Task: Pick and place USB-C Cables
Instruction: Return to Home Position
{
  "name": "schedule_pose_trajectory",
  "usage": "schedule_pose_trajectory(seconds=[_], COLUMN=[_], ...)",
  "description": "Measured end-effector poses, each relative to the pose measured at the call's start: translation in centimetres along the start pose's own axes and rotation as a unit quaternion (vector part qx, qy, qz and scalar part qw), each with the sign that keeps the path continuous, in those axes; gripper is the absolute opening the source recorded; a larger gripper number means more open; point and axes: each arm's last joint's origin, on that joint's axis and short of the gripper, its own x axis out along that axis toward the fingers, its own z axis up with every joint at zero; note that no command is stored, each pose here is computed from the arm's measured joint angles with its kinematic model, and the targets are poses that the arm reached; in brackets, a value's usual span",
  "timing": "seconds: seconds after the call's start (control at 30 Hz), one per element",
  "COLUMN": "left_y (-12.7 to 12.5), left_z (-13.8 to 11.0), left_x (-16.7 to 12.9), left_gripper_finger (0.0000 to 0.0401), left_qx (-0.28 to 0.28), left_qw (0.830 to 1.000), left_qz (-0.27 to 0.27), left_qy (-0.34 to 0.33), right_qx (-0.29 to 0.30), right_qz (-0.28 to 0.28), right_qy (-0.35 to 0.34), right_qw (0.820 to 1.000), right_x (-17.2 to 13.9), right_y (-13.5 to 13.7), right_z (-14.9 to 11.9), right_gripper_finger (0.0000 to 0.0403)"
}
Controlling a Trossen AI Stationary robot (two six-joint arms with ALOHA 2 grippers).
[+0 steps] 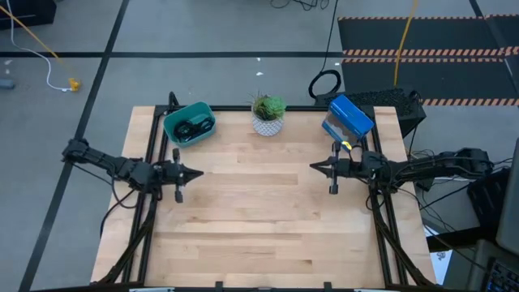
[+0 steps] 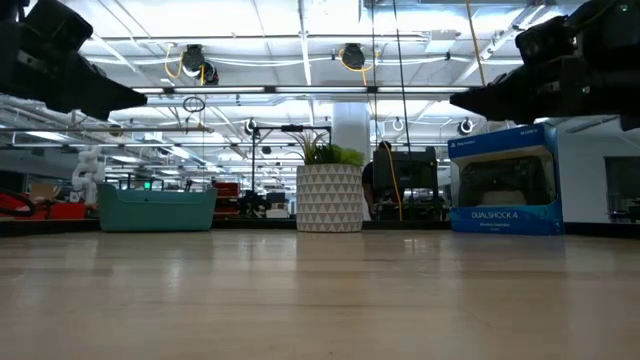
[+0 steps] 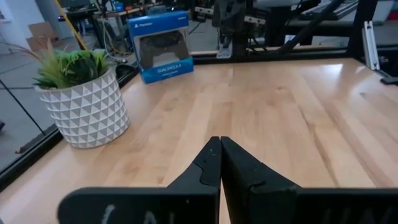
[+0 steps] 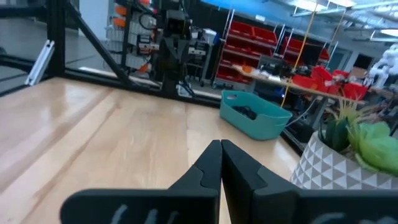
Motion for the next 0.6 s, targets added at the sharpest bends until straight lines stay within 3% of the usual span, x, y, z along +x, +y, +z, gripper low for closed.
schedule_pose_trajectory(seconds=[0.6], left_y=[0.3], left_z=[-0.1], left_x=[-0.7], left_gripper_finger=[0.0003], left_qx=[-0.011], left_qw=[1.0], left_qz=[-0.015], left_qy=[-0.011], right_qx=[-0.015], right_qz=[-0.018], right_qy=[-0.054], right_qw=[0.998], right_x=[-1.2], right_y=[-0.5], right_z=[1.5], right_gripper_finger=[0.0])
